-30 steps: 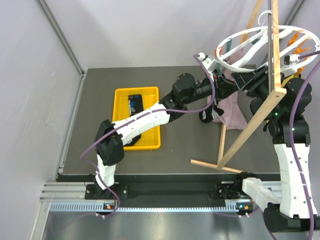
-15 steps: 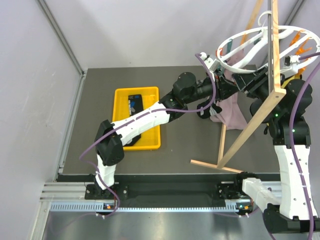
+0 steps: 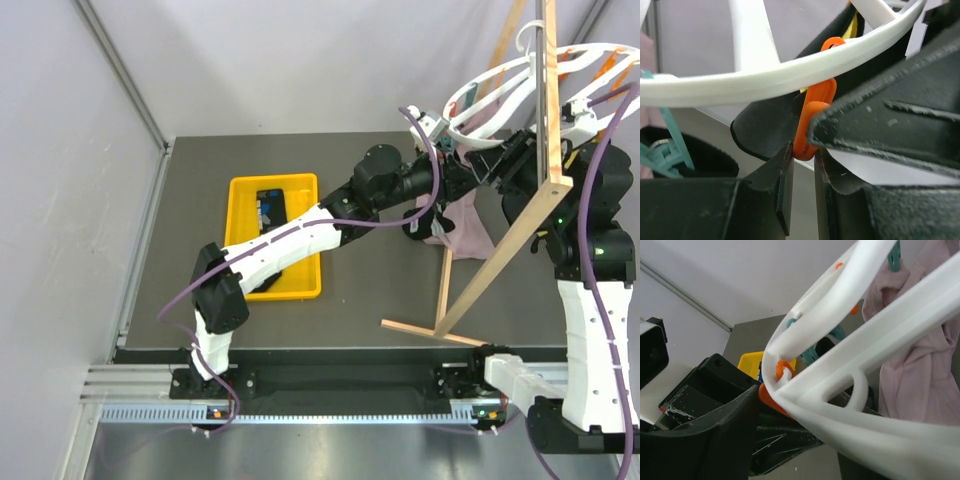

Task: Clip the socks to the hanger
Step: Open the clamp at the hanger.

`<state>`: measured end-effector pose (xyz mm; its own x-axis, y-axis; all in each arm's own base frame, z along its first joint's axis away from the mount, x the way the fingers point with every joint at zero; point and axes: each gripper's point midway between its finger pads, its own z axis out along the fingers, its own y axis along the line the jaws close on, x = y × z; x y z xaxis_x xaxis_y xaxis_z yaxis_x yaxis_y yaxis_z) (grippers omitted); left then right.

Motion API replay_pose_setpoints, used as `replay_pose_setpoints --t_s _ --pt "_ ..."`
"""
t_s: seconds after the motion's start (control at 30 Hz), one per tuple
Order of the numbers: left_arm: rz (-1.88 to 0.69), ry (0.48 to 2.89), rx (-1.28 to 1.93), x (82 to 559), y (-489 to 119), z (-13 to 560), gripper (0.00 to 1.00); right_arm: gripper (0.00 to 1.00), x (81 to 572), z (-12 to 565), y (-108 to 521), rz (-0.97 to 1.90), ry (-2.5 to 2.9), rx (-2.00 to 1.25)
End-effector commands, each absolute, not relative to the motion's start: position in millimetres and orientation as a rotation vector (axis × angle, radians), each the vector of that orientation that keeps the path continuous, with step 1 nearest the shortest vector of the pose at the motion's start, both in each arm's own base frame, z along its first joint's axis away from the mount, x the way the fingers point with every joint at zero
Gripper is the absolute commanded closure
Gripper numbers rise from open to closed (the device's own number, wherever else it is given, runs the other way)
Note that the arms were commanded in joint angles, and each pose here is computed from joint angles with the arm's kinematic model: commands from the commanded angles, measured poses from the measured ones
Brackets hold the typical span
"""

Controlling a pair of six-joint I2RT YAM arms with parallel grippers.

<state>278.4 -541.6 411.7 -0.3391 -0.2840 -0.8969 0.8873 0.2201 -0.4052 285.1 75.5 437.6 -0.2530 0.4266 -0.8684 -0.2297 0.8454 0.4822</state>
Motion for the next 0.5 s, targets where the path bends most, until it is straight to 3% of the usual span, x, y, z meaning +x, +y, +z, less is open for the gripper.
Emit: replay_pose_setpoints --t_s 0.0,0.03,0.1,0.47 --pt "-1.305 1.377 0.54 291.0 -526.9 442.8 1.0 0.38 276.7 438.3 65.4 0.523 1.747 0.111" --pt "-1.299 1.384 0.543 290.9 -527.0 441.6 1.0 0.33 276.6 439.2 63.4 0.505 1.746 0.106" --pt "-1.289 1.388 0.545 290.1 -527.6 441.2 1.0 0.32 275.7 440.7 62.3 0.495 1.744 0.102" --pt "-1.26 1.401 0.559 286.3 -532.6 437.8 1.0 0.47 276.9 454.8 85.5 0.58 1.669 0.007"
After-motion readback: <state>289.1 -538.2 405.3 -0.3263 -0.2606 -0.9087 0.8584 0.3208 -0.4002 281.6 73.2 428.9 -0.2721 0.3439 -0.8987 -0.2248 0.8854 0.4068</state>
